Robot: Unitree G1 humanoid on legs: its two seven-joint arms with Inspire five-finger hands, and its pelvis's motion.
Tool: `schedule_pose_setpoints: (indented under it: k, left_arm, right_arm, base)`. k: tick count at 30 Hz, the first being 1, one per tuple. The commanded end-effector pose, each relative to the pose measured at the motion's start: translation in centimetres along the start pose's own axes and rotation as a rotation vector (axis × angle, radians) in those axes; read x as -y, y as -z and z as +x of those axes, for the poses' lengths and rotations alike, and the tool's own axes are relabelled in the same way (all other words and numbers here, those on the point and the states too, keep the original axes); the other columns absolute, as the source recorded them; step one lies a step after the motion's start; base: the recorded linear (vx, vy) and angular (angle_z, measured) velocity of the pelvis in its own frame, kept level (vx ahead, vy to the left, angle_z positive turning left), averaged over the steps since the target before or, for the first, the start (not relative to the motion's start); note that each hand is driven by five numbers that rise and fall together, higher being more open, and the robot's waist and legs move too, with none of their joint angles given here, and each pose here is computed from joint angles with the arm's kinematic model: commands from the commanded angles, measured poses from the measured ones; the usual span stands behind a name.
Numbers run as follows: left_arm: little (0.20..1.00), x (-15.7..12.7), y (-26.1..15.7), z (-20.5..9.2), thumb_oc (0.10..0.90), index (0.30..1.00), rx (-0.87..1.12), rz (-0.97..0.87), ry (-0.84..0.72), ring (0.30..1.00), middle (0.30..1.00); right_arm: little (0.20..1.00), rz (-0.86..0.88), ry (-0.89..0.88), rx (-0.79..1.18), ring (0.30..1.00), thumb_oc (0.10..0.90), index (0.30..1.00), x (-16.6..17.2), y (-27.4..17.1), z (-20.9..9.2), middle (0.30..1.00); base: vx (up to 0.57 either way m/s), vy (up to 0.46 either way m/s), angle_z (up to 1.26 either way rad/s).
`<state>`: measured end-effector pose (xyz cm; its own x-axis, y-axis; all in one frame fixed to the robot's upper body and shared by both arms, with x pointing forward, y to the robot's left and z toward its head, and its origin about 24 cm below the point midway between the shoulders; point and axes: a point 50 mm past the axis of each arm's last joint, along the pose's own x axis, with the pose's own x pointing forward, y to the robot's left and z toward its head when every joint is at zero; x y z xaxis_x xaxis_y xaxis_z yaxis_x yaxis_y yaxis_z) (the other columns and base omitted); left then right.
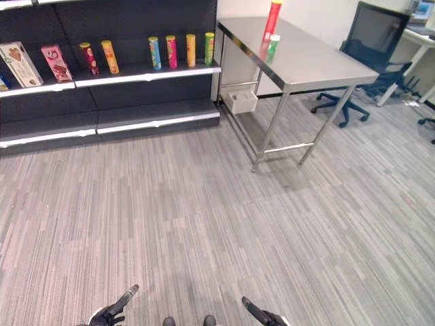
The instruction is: Put the goods on the table back onto the shelves and tidy them up.
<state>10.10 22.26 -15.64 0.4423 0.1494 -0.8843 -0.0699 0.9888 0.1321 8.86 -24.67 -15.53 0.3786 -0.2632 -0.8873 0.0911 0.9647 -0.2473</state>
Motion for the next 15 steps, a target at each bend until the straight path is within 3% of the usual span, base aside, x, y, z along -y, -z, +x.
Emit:
schedule_pose_setpoints:
  k: [1,15]
  left_arm:
    - [0.9,-0.59,-2.91,0.43,0.8,0.9,0.1,-0.034,-0.013,0.9,0.9]
    - [0.9,-1.17,-3.35,0.4,0.8,0.9,0.115,0.017,-0.027,0.9,0.9]
  right_arm:
    - [0.9,0.01,0.046,0.091,0.9,0.8,0.9,1.44,-2.61,0.29,0.9]
    - [0.9,-0.002,0.056,0.096,0.9,0.8,0.9,1.96,-2.62,0.23,0.9]
  base:
    - [0.0,0.0,0.0]
    - [0.0,-0.003,0.0]
